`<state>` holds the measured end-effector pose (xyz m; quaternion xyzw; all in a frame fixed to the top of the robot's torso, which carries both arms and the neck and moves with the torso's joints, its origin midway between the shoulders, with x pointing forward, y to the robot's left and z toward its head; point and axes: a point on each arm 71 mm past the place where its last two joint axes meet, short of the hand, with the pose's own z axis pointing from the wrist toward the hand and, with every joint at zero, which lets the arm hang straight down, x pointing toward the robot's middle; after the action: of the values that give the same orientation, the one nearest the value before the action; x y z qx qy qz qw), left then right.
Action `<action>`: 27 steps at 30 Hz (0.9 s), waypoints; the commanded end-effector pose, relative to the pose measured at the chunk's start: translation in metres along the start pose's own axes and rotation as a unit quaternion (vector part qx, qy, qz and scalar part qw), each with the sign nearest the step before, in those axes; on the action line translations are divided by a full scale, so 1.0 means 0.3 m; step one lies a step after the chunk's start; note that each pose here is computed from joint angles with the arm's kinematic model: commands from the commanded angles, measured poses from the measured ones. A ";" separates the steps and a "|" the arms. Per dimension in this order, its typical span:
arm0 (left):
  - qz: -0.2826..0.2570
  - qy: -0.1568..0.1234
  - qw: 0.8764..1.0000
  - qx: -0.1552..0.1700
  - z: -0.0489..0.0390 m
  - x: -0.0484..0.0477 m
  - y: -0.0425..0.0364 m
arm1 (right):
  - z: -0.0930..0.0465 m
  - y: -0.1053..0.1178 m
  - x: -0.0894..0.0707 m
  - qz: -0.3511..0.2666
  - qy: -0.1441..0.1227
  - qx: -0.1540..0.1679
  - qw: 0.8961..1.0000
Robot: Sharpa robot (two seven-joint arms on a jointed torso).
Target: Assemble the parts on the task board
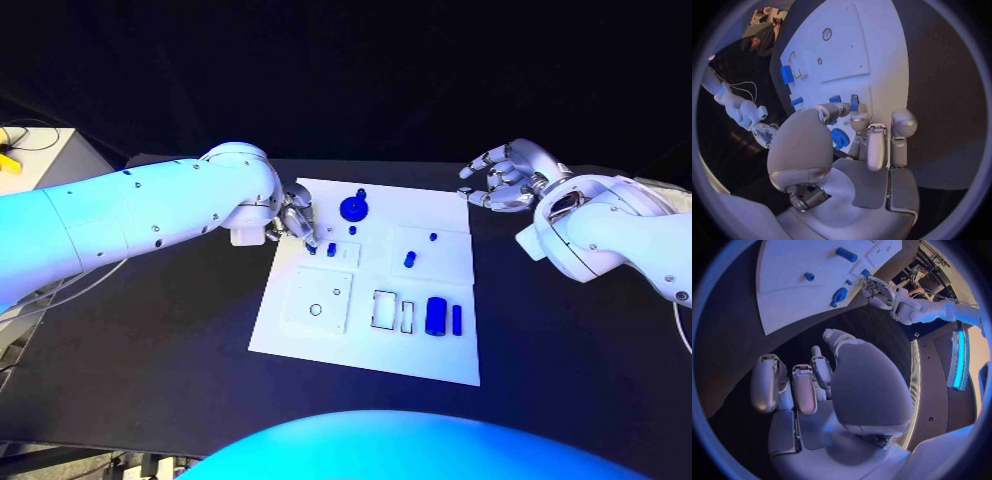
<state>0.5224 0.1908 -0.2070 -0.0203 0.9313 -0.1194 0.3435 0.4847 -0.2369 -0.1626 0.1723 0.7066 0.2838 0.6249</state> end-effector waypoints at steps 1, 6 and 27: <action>0.013 0.012 1.000 -0.002 0.002 0.013 -0.001 | -0.001 0.003 0.002 -0.002 0.002 -0.006 1.000; 0.016 0.016 1.000 -0.002 0.001 0.016 -0.002 | -0.001 0.003 0.002 -0.002 0.003 -0.007 1.000; 0.018 0.019 1.000 -0.003 0.000 0.018 0.003 | -0.001 -0.001 0.000 -0.002 0.002 -0.005 1.000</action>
<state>0.5208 0.1918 -0.2071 -0.0125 0.9333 -0.1157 0.3396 0.4847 -0.2376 -0.1628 0.1728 0.7067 0.2833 0.6249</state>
